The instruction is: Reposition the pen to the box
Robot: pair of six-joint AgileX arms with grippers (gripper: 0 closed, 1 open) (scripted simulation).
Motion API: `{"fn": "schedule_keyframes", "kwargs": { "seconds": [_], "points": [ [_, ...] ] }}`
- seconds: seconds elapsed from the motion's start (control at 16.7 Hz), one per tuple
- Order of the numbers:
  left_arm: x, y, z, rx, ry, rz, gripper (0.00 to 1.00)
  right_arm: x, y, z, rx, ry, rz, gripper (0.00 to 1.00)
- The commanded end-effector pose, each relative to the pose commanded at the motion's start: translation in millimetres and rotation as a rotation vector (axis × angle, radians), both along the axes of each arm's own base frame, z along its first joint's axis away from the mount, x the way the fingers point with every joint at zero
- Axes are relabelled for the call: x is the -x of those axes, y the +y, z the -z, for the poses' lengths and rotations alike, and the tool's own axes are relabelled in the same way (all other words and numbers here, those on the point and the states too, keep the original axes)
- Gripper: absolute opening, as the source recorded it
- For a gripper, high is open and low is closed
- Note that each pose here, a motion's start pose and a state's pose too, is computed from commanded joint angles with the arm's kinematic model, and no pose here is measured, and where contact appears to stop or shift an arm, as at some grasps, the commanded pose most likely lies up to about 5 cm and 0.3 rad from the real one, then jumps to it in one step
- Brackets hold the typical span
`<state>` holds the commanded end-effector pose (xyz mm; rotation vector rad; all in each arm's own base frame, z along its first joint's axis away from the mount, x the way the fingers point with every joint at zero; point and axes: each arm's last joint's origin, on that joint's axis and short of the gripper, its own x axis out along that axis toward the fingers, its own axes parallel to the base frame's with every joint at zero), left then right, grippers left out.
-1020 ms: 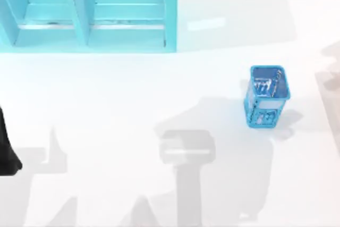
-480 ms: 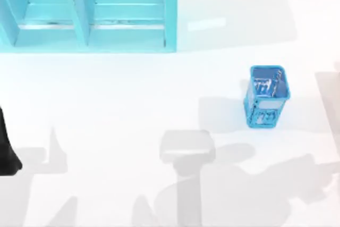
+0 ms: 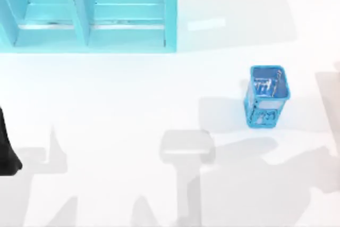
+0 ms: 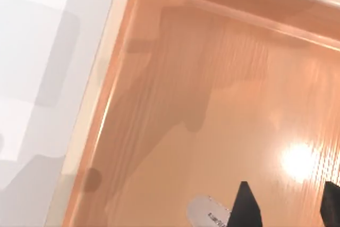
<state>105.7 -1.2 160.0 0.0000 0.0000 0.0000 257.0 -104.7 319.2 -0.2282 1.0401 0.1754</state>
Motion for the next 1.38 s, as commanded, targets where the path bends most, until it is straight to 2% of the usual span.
{"fn": "schedule_keyframes", "kwargs": {
  "seconds": [0.24,0.48,1.26,1.38],
  "points": [
    [0.0,0.0,0.0,0.0,0.0,0.0,1.0,-4.8,1.7,28.6,0.005,0.004,-0.007,0.0],
    [0.0,0.0,0.0,0.0,0.0,0.0,1.0,-4.9,1.8,30.1,0.005,0.004,-0.007,0.0],
    [0.0,0.0,0.0,0.0,0.0,0.0,1.0,-4.9,1.8,30.1,0.005,0.004,-0.007,0.98],
    [0.0,0.0,0.0,0.0,0.0,0.0,1.0,-4.9,1.8,30.1,0.005,0.004,-0.007,1.0]
  ]
}}
